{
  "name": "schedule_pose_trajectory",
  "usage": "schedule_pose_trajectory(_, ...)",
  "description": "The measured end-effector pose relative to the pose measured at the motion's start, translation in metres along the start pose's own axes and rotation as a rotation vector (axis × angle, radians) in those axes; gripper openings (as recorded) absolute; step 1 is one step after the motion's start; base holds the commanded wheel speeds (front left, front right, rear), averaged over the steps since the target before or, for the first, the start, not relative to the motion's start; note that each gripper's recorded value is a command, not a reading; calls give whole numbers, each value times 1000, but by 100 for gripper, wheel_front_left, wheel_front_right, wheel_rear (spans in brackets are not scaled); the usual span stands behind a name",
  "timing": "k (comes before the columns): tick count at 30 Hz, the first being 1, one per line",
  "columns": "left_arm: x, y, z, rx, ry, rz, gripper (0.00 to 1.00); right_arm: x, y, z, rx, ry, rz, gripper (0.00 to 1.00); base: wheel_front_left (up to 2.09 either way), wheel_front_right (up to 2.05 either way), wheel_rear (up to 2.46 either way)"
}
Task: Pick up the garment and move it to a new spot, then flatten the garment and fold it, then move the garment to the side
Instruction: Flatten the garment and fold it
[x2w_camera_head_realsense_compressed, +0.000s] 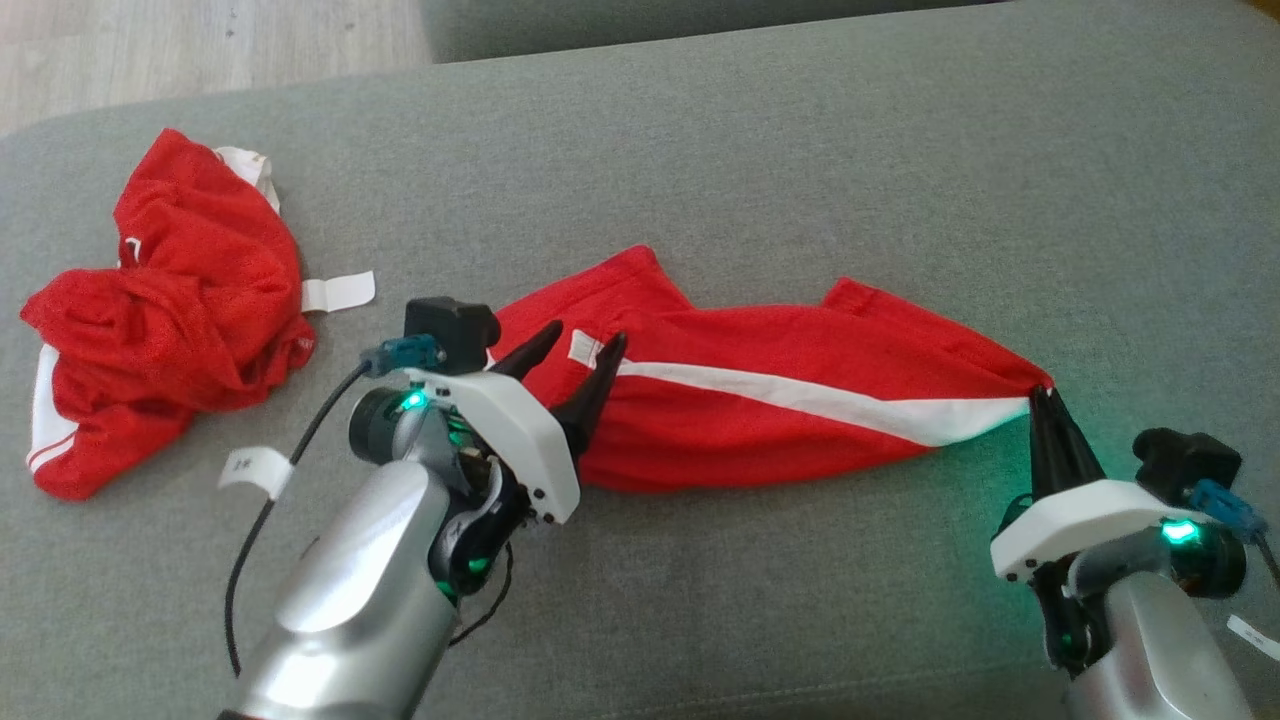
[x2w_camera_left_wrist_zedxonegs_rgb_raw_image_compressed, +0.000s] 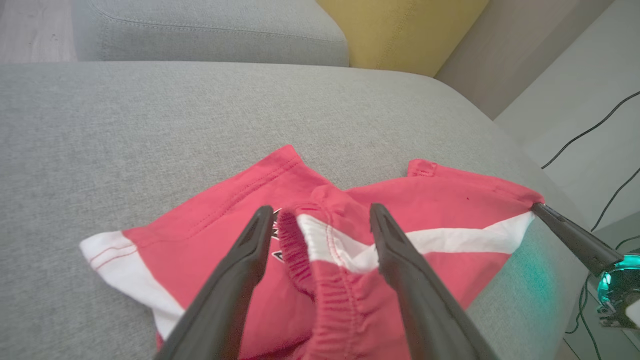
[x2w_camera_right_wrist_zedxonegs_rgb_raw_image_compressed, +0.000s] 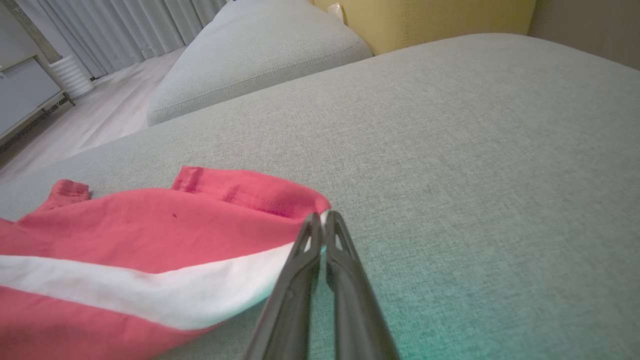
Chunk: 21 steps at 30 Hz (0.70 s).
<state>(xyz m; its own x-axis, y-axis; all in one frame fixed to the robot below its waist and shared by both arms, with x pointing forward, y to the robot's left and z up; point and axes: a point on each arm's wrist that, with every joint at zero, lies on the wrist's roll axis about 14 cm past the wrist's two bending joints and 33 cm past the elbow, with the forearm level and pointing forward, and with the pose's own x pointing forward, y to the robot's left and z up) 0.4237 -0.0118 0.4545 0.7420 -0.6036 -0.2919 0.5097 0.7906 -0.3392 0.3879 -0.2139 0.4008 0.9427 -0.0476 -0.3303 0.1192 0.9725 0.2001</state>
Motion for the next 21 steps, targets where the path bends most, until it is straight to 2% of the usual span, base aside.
schedule_pose_trajectory(12, 0, 1, -11, 3, 53, 5, 100, -1, 2, -2, 3, 1, 5, 0, 0, 0, 0)
schedule_pose_trajectory(13, 0, 1, -12, 4, 60, 5, 51, -1, 2, -3, 3, 2, 5, 0, 0, 0, 0)
schedule_pose_trajectory(14, 0, 1, -13, 4, 64, 5, 19, -1, 2, -3, 3, 2, 5, 0, 0, 0, 0)
schedule_pose_trajectory(15, -1, 1, -13, 5, 65, 4, 0, -1, 2, -3, 3, 0, 6, 0, 0, 0, 0)
schedule_pose_trajectory(21, -2, -2, -5, 6, 33, -2, 0, -1, 5, 2, 0, -13, 14, 0, 0, 0, 0)
